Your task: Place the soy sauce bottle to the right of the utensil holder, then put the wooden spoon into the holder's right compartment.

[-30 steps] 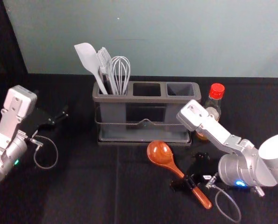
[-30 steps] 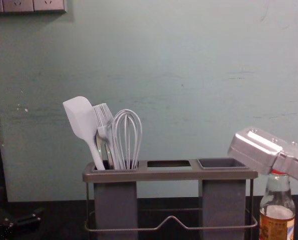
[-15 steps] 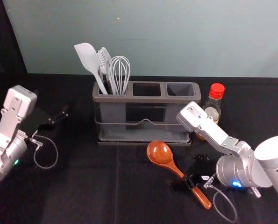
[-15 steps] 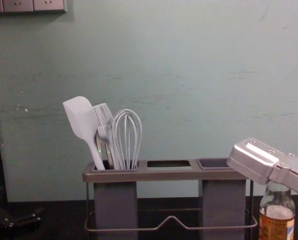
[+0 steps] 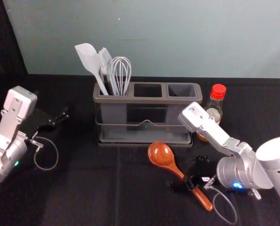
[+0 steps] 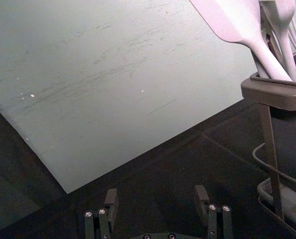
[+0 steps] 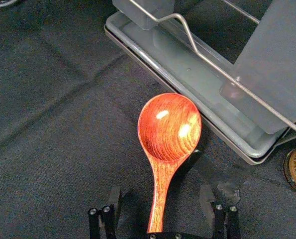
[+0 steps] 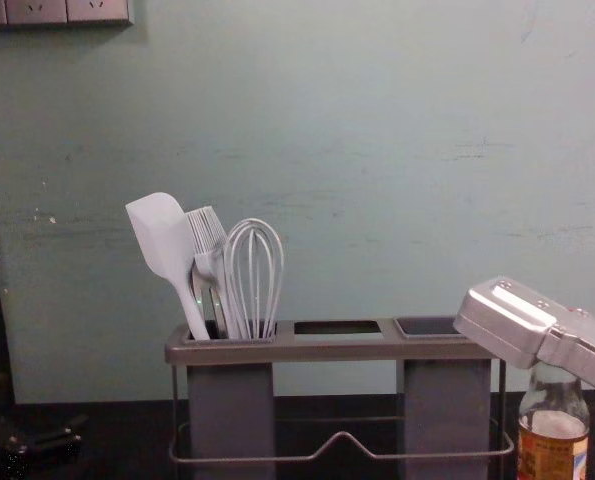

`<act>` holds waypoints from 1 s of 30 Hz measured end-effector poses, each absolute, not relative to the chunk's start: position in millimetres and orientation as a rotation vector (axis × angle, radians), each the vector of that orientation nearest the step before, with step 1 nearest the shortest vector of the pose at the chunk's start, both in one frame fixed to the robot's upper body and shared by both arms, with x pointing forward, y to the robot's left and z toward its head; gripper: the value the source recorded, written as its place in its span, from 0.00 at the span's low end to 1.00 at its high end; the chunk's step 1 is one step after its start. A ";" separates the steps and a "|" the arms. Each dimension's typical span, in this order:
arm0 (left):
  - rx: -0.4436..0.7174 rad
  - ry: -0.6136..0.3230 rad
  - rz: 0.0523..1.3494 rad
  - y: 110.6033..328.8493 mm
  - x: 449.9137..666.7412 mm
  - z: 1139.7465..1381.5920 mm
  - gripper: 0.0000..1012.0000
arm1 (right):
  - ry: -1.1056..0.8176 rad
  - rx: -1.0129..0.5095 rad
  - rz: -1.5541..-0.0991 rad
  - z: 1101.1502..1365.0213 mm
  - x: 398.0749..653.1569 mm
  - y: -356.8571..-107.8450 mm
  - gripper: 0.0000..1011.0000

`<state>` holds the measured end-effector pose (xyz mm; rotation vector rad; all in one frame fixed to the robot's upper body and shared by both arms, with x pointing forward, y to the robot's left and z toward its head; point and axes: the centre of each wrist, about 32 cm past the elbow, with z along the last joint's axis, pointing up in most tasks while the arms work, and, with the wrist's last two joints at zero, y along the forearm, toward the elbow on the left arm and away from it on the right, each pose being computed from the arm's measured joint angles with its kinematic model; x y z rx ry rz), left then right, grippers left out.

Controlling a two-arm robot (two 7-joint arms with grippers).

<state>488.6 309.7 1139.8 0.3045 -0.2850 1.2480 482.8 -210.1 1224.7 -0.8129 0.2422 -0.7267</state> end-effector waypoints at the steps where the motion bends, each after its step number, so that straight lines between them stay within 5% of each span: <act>1: 0.304 -0.285 1.248 309.7 488.6 1139.8 0.99 | 0.245 -0.811 -0.727 1224.5 482.9 -210.1 0.99; 13: 0.304 -0.285 1.248 309.7 488.6 1139.8 0.99 | 0.262 -0.803 -0.722 1222.4 484.4 -209.2 0.96; 30: 0.304 -0.285 1.248 309.7 488.6 1139.8 0.99 | 0.247 -0.795 -0.725 1223.4 484.8 -209.2 0.45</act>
